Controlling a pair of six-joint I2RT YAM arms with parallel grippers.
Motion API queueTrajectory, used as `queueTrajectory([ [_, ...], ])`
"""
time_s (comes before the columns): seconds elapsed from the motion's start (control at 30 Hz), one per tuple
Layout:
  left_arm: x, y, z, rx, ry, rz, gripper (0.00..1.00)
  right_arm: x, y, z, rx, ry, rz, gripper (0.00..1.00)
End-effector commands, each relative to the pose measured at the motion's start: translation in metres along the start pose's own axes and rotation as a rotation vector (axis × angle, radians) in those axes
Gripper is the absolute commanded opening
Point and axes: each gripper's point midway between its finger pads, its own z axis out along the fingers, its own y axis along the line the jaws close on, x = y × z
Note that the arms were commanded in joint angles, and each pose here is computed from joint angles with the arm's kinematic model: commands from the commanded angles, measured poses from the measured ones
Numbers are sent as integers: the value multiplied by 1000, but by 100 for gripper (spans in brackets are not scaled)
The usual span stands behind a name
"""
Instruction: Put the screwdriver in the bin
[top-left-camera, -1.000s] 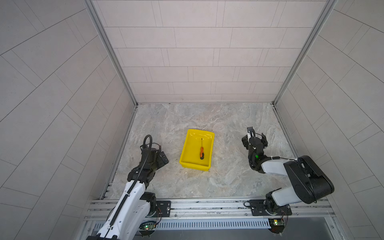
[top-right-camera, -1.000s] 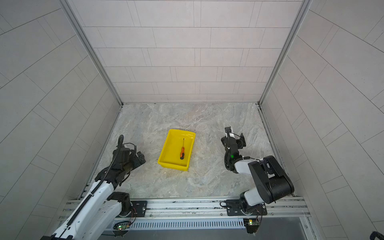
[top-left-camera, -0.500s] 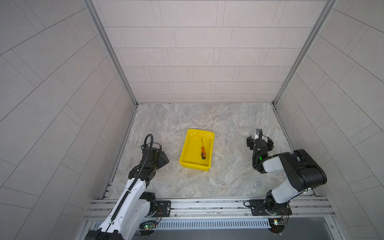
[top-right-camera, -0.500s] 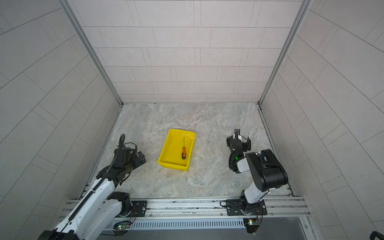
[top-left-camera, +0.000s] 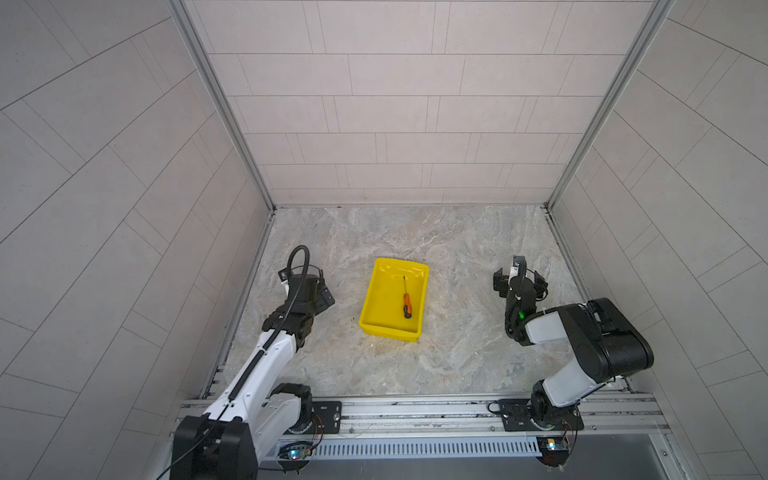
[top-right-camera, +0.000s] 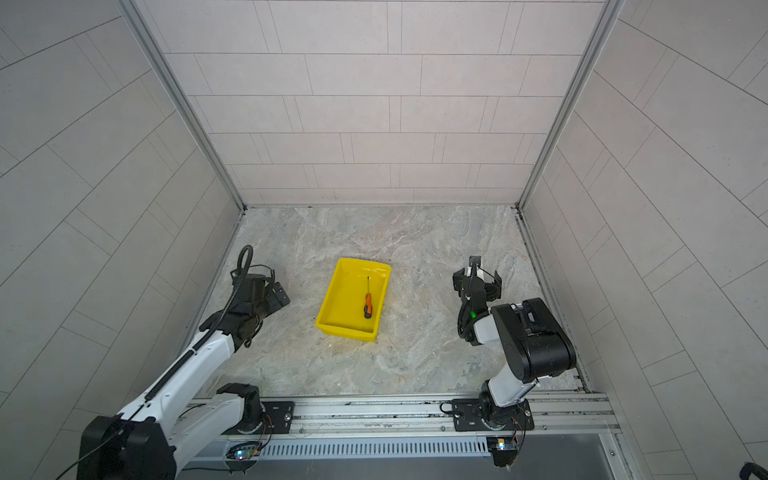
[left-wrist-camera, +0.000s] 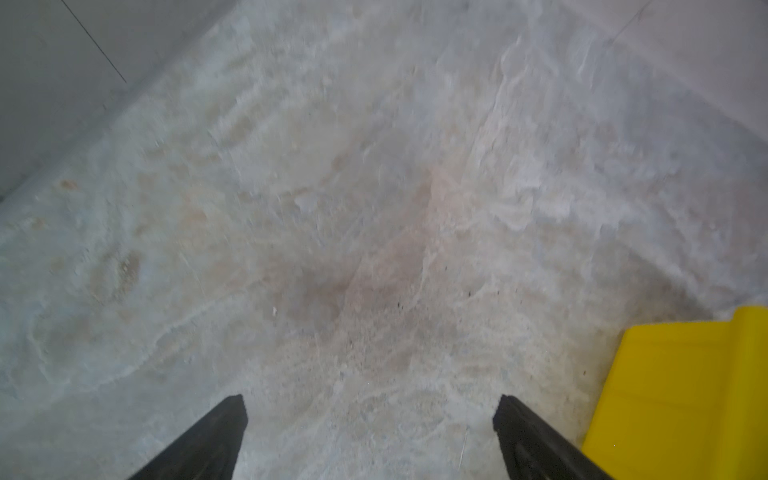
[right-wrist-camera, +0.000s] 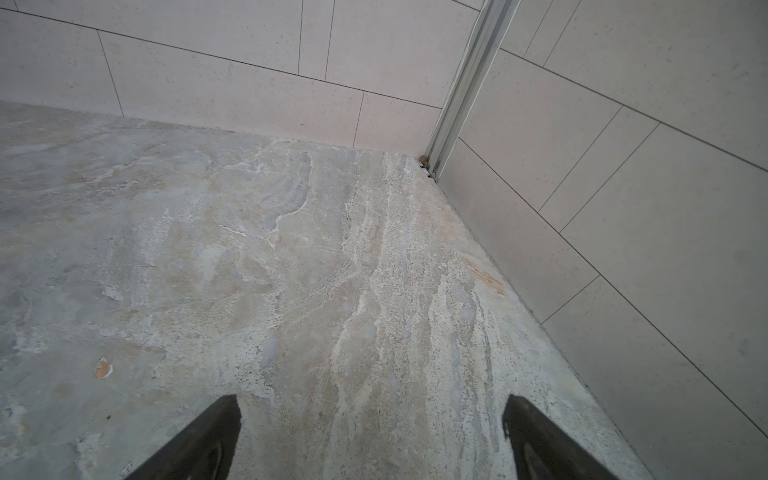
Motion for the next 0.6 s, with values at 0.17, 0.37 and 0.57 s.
queueTrajectory([
  [0.17, -42, 8, 31, -200, -126, 219, 100, -4, 0, 4, -22, -1, 30, 99],
  [0.37, -35, 0, 51, -219, -17, 330, 100, -3, 1, 6, -39, 6, 36, 99],
  [0.57, -8, 3, 73, -189, -27, 359, 100, -3, 1, 6, -40, 7, 36, 99],
])
